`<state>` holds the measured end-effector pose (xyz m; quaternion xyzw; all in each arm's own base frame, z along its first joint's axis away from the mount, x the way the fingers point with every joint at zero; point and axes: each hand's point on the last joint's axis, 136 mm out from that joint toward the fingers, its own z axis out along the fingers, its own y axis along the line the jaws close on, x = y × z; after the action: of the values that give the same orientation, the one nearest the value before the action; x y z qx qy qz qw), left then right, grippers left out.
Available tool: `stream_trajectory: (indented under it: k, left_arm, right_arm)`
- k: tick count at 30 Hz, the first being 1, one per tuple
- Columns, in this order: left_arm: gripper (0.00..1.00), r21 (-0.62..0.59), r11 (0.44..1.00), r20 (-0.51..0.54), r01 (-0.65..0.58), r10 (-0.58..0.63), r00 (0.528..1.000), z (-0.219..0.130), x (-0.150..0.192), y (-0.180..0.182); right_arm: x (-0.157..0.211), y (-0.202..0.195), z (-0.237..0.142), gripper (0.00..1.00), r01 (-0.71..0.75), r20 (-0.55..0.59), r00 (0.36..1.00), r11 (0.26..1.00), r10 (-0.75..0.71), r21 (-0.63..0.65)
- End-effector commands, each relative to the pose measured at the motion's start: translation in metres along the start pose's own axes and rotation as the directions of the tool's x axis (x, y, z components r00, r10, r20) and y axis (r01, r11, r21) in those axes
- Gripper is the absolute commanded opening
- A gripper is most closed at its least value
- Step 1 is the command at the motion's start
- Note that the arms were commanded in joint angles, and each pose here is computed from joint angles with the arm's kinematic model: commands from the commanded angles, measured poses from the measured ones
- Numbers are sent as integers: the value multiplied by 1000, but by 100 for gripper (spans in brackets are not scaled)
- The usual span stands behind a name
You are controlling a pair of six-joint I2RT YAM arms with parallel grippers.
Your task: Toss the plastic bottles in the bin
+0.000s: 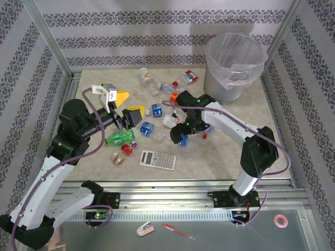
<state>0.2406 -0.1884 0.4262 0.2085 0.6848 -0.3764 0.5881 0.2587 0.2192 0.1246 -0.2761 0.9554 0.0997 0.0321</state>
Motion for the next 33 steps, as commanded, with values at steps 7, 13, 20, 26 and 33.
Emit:
stream_trajectory:
  k: [7,13,20,26,33]
  left_arm:
    - [100,8,999,24,-35,34,999,-5,-9,-7]
    - [100,2,1000,23,-31,31,999,-5,-9,-7]
    - [100,-7,1000,18,-27,28,999,-7,-10,-6]
    - [100,-12,1000,19,-19,19,1000,-7,-12,-6]
    - [100,-19,1000,16,-15,16,1000,-6,-13,-5]
  right_arm:
    - [5,-13,17,97,123,-104,988,986,-112,108]
    - [1,-21,32,96,173,-152,977,975,-152,137]
    - [-6,-24,47,96,209,-167,968,968,-185,139]
    - [-10,-27,60,94,213,-175,966,967,-188,140]
    - [-14,-25,75,89,200,-168,969,972,-179,121]
